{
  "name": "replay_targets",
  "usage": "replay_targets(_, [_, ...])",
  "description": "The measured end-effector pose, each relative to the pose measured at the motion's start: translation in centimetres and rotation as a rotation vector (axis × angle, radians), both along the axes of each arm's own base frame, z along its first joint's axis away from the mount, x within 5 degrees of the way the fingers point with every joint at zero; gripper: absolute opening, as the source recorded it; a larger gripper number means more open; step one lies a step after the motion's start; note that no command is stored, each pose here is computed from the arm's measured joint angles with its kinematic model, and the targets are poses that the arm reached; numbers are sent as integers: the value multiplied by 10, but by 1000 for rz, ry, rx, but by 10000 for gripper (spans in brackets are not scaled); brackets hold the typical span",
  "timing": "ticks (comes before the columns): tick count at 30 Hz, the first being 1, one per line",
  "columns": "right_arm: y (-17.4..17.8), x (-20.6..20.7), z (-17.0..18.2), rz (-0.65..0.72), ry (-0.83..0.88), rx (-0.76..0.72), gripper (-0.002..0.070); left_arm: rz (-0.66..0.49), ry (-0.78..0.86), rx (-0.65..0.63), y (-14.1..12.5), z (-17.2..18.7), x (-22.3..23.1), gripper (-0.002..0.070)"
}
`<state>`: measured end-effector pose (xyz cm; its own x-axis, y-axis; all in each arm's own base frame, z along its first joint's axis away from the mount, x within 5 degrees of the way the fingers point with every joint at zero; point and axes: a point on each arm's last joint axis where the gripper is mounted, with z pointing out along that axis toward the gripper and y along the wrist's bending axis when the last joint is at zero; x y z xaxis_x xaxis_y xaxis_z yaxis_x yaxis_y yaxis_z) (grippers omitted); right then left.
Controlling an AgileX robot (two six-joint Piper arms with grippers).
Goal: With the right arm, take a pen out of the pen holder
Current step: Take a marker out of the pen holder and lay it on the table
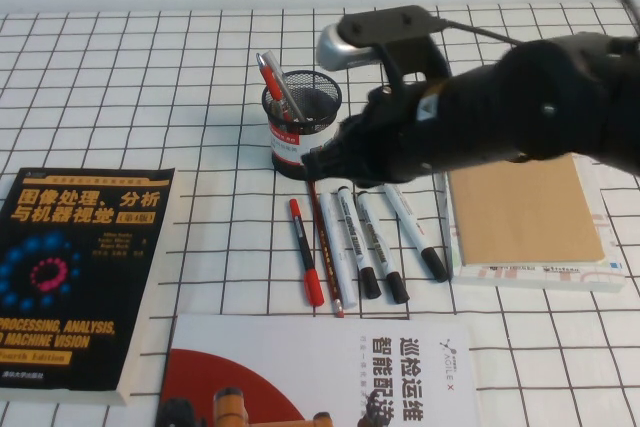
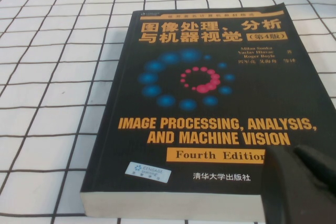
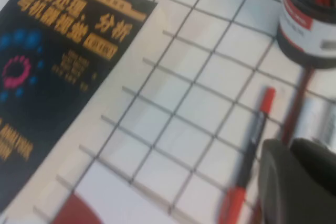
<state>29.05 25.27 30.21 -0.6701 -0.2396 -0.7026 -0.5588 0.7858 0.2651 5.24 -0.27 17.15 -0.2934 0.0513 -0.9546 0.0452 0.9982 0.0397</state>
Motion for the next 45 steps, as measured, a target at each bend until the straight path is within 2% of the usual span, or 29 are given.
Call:
replay_targets(10, [-82, -97, 43, 38, -89, -26, -14, 0, 0, 0, 0, 0, 0, -5])
replay_targets(15, [-109, -134, 46, 70, -35, -71, -14, 0, 0, 0, 0, 0, 0, -4])
replay_targets(22, [-125, -152, 44, 103, 39, -185, -14, 0, 0, 0, 0, 0, 0, -4])
replay_targets(27, [-129, -150, 33, 97, 23, -234, -15, 0, 0, 0, 0, 0, 0, -5])
replay_targets(30, [-133, -149, 18, 79, -45, -244, -15, 0, 0, 0, 0, 0, 0, -4])
replay_targets(33, [-147, -151, 0, 32, -149, -223, -15, 0, 0, 0, 0, 0, 0, -4])
replay_targets(38, [-187, -161, -46, -165, -309, -143, -15, 0, 0, 0, 0, 0, 0, -4])
replay_targets(45, [-235, -200, -106, -463, -474, -105, -15, 0, 0, 0, 0, 0, 0, -4])
